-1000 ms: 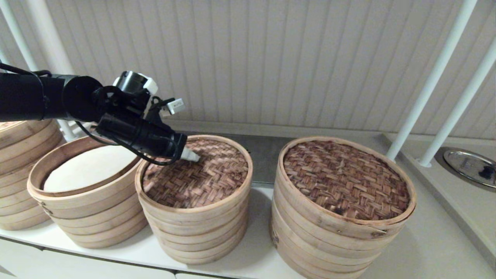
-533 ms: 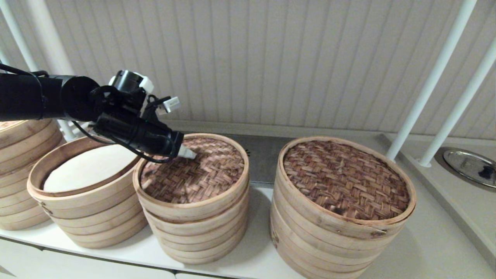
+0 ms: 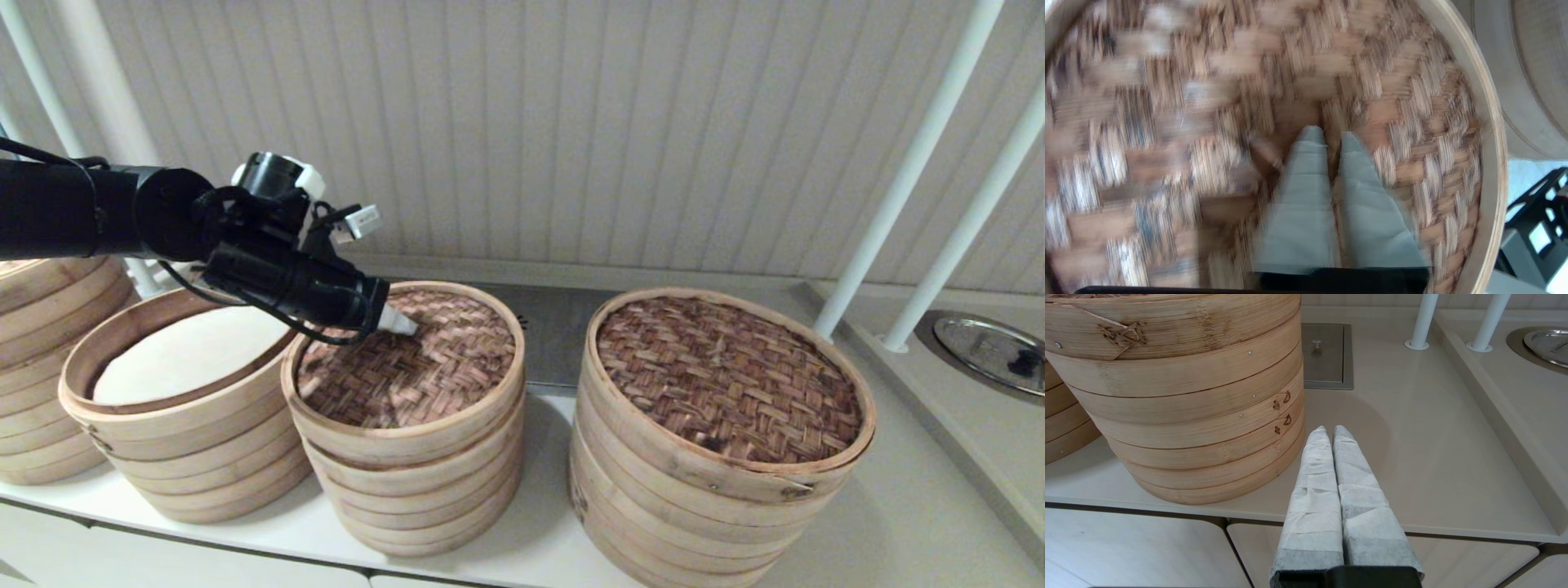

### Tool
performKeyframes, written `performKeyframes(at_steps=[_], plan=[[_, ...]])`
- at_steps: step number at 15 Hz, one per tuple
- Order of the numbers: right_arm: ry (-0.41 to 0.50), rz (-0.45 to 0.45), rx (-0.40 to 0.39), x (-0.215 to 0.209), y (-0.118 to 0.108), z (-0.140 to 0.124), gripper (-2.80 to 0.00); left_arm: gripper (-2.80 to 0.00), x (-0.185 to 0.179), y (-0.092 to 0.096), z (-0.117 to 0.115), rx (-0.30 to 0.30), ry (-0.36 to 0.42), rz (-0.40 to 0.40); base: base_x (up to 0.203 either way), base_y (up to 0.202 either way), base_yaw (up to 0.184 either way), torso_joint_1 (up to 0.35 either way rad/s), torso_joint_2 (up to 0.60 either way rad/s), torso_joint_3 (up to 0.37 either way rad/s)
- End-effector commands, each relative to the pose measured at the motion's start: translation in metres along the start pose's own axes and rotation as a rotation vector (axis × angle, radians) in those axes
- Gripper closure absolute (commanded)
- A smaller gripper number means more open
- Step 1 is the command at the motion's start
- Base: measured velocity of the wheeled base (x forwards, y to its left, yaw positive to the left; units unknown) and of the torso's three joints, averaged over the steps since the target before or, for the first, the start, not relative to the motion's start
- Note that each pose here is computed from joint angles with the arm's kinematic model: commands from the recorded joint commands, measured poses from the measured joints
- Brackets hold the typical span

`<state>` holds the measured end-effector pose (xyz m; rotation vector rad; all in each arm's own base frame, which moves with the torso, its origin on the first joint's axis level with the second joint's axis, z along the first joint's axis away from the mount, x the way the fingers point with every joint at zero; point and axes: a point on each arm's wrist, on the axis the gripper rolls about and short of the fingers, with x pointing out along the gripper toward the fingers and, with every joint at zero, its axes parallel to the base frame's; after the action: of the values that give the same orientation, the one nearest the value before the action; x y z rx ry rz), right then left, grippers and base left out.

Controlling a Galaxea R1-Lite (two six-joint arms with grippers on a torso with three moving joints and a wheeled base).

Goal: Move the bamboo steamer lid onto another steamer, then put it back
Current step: Put the steamer, then pick up the steamer

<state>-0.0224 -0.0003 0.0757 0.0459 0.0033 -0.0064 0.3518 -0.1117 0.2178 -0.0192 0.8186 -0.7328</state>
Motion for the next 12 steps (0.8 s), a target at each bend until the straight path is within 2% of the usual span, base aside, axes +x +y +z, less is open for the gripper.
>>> performKeyframes(at_steps=[1, 6, 9, 12], plan=[[0.004, 0.0, 0.0, 0.0, 0.0, -0.001, 0.0, -2.8, -0.001, -0.001, 0.0, -0.004, 0.002, -0.002, 0.0, 0.0, 0.0, 0.0, 0.0, 0.0], [0.004, 0.0, 0.0, 0.0, 0.0, -0.001, 0.0, -2.8, -0.026, -0.013, 0.007, 0.023, -0.06, 0.003, 0.0, 0.0, 0.0, 0.0, 0.0, 0.0], [0.004, 0.0, 0.0, 0.0, 0.0, -0.001, 0.0, -2.8, -0.076, -0.038, 0.007, 0.064, -0.153, 0.011, 0.0, 0.0, 0.0, 0.0, 0.0, 0.0], [0.003, 0.0, 0.0, 0.0, 0.0, -0.001, 0.0, -2.8, -0.132, -0.061, -0.01, 0.096, -0.248, 0.041, 0.0, 0.0, 0.0, 0.0, 0.0, 0.0]])
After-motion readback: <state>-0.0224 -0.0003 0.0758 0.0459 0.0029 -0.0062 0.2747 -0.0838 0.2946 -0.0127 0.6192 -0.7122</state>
